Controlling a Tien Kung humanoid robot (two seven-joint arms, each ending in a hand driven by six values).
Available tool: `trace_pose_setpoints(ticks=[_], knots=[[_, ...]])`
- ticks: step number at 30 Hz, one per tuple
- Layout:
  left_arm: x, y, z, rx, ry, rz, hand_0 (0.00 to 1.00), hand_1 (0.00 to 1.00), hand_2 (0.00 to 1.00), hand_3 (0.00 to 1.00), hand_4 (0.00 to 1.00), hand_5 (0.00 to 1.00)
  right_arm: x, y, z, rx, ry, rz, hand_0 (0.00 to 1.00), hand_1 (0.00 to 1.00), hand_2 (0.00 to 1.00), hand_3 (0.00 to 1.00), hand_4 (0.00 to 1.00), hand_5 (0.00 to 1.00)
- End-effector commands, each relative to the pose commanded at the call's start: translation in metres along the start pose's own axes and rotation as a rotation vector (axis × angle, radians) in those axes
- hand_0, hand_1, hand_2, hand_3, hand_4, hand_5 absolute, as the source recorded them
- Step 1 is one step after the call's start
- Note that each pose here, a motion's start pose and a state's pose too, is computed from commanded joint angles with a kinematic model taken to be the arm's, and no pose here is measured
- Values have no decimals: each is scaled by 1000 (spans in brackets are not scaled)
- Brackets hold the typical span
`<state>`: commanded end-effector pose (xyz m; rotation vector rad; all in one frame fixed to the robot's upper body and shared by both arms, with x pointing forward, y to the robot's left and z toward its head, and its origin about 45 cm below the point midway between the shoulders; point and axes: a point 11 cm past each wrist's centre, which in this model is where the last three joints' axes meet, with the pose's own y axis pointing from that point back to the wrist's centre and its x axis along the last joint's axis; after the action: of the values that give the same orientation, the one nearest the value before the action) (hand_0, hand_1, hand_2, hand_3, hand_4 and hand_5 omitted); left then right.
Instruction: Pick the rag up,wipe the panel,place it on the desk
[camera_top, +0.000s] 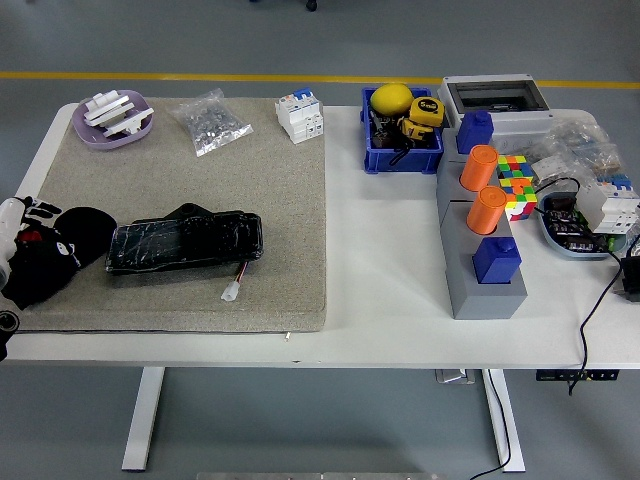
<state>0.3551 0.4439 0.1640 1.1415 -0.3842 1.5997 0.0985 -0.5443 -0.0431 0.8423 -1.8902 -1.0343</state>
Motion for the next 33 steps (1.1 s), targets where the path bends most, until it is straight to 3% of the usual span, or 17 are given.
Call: trace_pose_setpoints(ticks=[10,11,15,22,23,26,28,29,33], knots=[[12,7,3,3,26,-48,621,808,808,762,998,115,0,0,0,2,-4,-1,717,259,630,630,998,591],[12,8,4,-2,34,-57,685,858,875,816,998,160,0,0,0,3,-4,-1,716,260,630,630,998,587],[18,12,13,-41,77,-75,685,858,875,816,998,160,0,0,0,3,-6,-2,716,260,630,630,998,587],[31,24,39,-177,166,-120,683,854,880,839,998,180,0,0,0,3,-4,-1,716,260,630,629,998,585],[35,27,46,-212,201,-114,664,833,832,819,998,336,0,0,0,2,-4,-1,716,261,630,629,998,584],[41,34,58,-274,294,-102,664,833,832,819,998,336,0,0,1,0,-3,-1,716,261,630,629,998,584],[44,39,68,-332,412,-88,664,833,832,819,998,336,-1,0,2,-1,-1,-2,716,261,630,629,998,584],[43,41,72,-359,474,-85,648,775,753,761,998,402,-1,0,3,-2,-3,-2,716,261,630,628,998,582],[37,43,80,-428,695,-77,648,775,753,761,998,402,-2,0,3,-4,-2,-3,716,261,630,628,998,582]])
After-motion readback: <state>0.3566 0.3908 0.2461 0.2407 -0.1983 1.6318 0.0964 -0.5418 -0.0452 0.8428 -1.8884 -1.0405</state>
